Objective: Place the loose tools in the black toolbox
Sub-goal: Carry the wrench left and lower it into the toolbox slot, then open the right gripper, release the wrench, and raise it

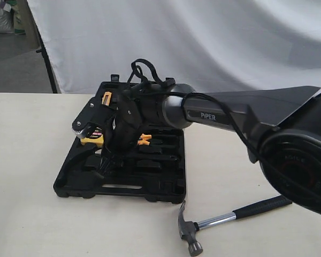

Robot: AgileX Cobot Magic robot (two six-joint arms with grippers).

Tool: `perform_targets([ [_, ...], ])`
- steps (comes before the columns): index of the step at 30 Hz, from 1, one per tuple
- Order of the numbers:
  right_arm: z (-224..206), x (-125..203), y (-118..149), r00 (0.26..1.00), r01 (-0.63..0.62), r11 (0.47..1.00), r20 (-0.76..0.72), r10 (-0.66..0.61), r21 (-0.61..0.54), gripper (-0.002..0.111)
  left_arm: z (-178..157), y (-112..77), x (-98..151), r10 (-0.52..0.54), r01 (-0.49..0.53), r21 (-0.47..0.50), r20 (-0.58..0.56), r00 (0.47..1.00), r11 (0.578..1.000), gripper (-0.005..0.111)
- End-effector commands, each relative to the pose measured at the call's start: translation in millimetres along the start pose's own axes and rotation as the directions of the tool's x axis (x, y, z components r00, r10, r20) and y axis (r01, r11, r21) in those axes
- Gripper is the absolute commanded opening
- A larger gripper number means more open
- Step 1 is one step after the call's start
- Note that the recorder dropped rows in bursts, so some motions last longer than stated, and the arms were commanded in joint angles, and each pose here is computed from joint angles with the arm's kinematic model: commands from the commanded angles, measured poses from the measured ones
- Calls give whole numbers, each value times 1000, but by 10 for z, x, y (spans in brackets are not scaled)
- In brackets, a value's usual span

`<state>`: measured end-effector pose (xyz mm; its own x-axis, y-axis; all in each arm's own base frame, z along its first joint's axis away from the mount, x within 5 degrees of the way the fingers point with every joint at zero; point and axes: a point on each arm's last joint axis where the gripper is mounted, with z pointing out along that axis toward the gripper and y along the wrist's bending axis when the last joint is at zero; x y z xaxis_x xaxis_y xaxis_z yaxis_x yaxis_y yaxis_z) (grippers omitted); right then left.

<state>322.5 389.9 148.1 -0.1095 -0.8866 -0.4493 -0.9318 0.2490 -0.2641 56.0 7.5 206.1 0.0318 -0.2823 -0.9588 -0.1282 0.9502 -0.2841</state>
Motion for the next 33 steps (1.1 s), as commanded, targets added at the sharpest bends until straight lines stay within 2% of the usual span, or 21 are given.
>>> perform_targets([
  [1,-134,-71,-47,999,-12,1000,36,11,15,-1,-4,9,-21,0,1,-21,20,1000,1000,1],
  [12,-86,24,-102,999,-47,999,-6,47,3,-1,-4,9,-21,0,1,-21,20,1000,1000,1],
  [16,104,77,-17,995,-97,995,-18,96,-30,-1,-4,9,-21,0,1,-21,20,1000,1000,1],
  [20,175,-14,132,998,-58,998,27,59,-30,-1,-4,9,-21,0,1,-21,20,1000,1000,1],
  [23,130,-107,193,998,1,1000,57,0,-16,-1,-4,9,-21,0,1,-21,20,1000,1000,1],
  [33,-274,-255,67,995,27,999,99,-30,33,-1,-4,9,-21,0,1,-21,20,1000,1000,1],
])
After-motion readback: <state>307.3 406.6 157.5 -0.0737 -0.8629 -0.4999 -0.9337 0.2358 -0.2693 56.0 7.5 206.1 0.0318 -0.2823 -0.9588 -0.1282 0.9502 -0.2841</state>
